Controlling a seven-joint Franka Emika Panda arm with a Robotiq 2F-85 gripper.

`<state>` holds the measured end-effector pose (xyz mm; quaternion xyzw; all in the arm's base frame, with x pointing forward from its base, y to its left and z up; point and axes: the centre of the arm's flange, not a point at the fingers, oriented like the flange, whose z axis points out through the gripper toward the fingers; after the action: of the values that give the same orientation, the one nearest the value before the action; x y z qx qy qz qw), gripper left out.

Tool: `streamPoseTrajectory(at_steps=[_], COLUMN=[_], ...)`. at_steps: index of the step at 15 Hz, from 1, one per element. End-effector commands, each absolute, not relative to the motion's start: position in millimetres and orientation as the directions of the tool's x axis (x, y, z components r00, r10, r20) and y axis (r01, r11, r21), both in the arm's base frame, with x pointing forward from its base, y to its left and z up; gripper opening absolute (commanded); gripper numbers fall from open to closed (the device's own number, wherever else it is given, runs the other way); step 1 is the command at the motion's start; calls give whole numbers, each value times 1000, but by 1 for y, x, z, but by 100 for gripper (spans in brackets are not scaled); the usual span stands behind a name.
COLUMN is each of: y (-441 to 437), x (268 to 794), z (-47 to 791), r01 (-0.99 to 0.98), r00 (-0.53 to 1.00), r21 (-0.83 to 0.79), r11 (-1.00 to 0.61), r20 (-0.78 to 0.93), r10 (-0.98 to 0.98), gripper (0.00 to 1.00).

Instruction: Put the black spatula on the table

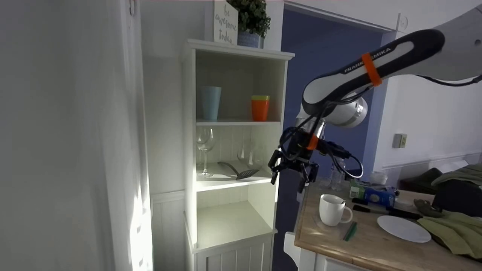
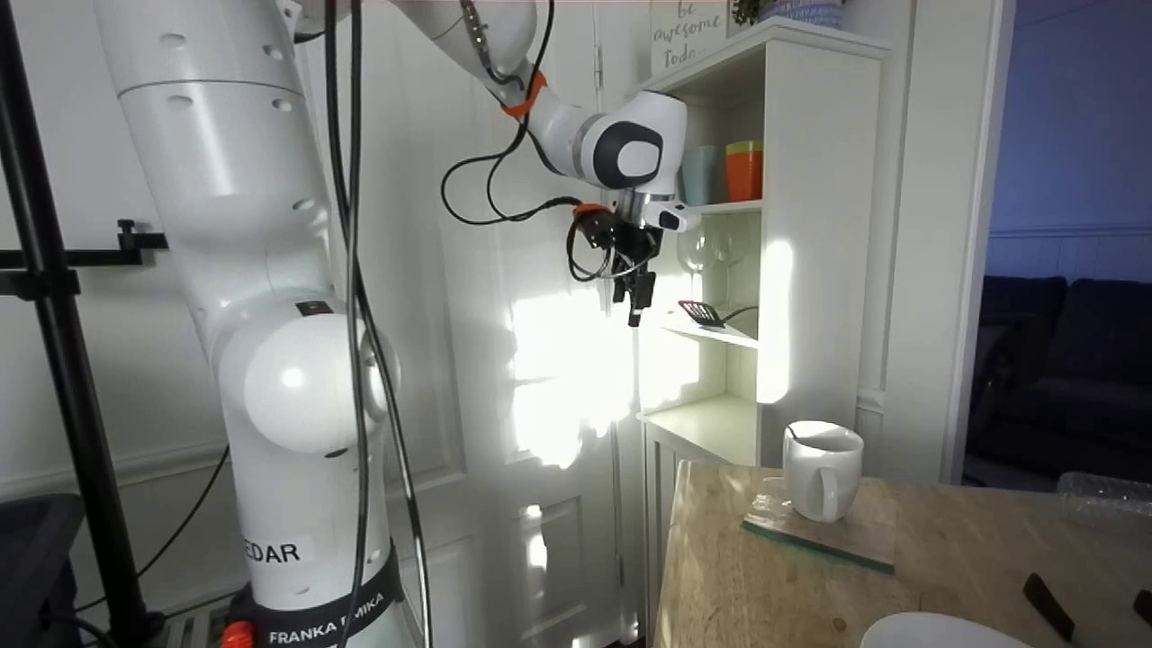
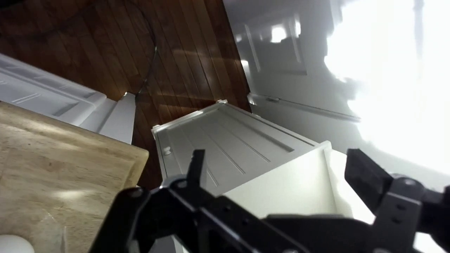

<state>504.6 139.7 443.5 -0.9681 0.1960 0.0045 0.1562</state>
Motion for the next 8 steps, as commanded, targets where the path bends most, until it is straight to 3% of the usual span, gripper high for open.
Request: streamPoseTrajectory(at_steps=[1,8], y=[149,146], x=[537,572], z=[464,442], r01=[-519,-718], r00=[844,619], r21=[-377,-458], r11=[-767,-524], r20=[-84,-77], r10=[-529,-782], gripper=[100,100])
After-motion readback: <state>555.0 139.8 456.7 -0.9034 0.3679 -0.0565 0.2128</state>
